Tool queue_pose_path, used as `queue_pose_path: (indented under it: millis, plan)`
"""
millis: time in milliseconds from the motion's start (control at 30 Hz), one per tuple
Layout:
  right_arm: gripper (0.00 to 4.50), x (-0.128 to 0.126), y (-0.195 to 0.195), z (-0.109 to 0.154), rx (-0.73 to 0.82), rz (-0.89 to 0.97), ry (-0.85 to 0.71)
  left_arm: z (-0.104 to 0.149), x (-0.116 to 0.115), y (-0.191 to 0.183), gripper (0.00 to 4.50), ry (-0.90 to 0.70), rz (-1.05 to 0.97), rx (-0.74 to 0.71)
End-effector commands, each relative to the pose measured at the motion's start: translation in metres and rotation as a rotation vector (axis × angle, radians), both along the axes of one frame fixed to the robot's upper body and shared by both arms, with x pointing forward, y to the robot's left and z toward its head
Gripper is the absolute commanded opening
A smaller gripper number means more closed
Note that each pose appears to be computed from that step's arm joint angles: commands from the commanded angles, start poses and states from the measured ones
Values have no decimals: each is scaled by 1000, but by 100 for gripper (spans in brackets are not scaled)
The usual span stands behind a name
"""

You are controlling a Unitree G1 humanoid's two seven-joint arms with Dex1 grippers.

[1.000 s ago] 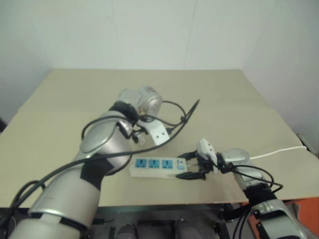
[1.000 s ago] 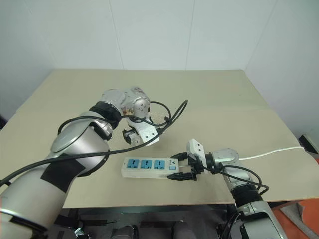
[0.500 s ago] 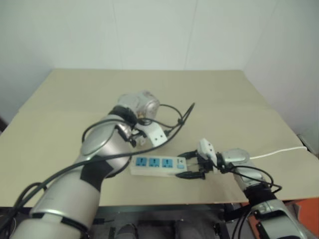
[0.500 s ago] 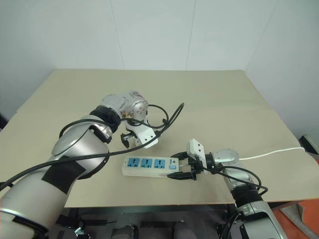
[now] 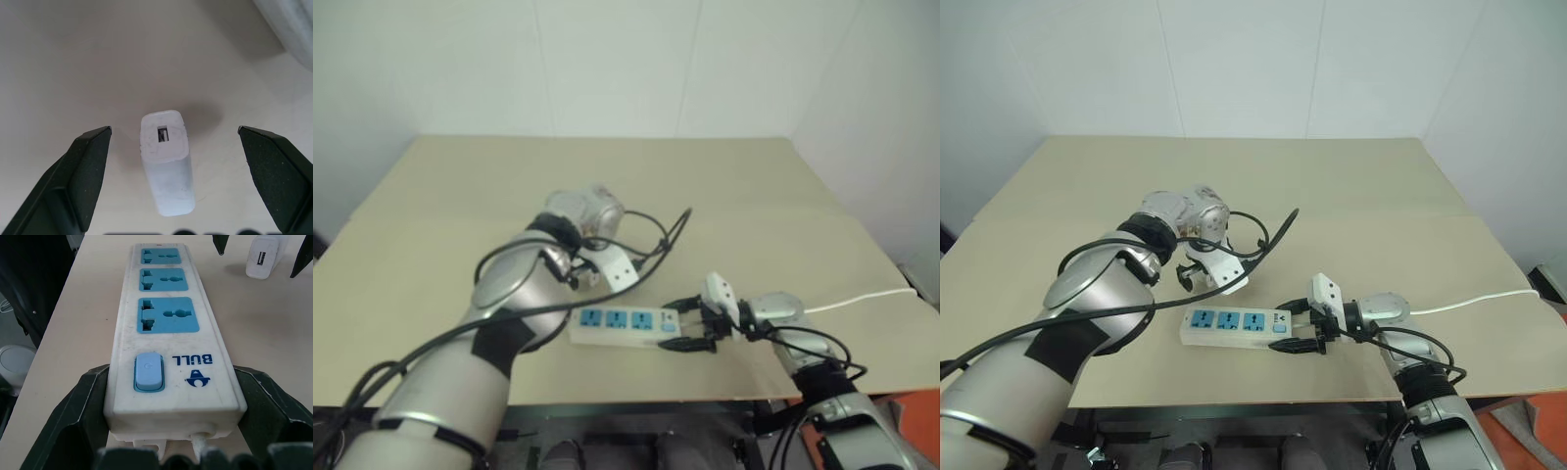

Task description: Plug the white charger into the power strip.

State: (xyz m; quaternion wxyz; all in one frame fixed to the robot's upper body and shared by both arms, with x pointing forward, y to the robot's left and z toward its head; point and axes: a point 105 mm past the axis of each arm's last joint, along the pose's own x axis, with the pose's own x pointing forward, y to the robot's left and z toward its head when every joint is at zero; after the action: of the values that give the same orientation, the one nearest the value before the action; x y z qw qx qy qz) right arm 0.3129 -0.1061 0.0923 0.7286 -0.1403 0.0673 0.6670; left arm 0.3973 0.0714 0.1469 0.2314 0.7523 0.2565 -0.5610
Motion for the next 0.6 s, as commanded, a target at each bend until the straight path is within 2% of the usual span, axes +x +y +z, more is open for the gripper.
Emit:
queue_pose_path:
  millis: [33,67,100,167,433,600]
  plan:
    - [341,3,-7,-8,-53,-46,6,2,2,-1,450,-21,7,-4]
    - [341,3,-7,-9,-54,-47,7,1,3,-3,450,-24,9,-19]
    - [341,3,-8,-9,-55,-49,8,0,3,-5,414,-27,12,-34]
    - [341,2,-9,-10,-59,-50,8,0,2,-6,373,-22,16,-35]
    - [341,2,-11,-12,-77,-48,6,-1,3,-9,104,-35,3,-39]
    - [341,4,-11,-10,-76,-53,1,3,6,-11,101,-59,8,-69]
